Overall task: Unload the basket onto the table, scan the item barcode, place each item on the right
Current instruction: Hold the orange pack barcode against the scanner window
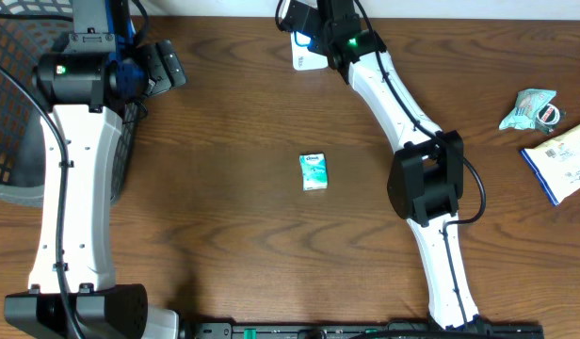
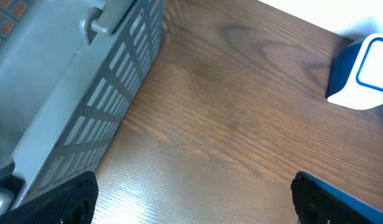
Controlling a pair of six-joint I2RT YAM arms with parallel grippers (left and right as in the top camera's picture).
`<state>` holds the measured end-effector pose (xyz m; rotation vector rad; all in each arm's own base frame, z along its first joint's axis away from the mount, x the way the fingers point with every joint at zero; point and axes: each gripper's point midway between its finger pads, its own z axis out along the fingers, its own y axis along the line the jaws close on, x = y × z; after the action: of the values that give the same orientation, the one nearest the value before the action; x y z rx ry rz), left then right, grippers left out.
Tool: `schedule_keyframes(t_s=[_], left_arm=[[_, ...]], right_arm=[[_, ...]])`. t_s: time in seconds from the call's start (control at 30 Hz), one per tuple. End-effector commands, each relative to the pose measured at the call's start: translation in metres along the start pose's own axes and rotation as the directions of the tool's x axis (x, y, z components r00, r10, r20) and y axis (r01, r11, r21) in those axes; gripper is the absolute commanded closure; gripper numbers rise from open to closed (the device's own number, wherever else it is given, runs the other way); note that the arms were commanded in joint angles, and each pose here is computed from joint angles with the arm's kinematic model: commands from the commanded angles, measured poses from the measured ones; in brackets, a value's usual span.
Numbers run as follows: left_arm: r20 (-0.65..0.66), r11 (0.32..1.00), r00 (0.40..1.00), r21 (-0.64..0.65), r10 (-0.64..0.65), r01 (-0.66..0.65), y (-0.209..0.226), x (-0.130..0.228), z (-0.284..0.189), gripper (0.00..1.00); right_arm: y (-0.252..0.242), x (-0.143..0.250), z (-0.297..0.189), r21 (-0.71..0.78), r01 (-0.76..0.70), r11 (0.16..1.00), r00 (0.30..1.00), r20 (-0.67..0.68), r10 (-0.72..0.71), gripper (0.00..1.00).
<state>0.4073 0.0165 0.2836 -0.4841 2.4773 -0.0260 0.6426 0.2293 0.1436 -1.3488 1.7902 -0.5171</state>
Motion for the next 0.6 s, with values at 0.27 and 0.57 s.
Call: schedule_keyframes(t_s=[0.27,0.57], left_arm=[[0.006,1.000,1.000,-0.015,-0.001,0.001,0.002,-0.001,-0.001,0.02],[0.006,1.000,1.000,-0.015,-0.001,0.001,0.002,-0.001,-0.001,0.02]], right_arm=[[0.016,-0.004,0.006,-0.051,0.013,0.999,0.999,0.042,-0.011,0.99],[-0.017,-0.001,-0.003,0.055,-0.088,0.995,0.996,0.021,0.087,0.99]])
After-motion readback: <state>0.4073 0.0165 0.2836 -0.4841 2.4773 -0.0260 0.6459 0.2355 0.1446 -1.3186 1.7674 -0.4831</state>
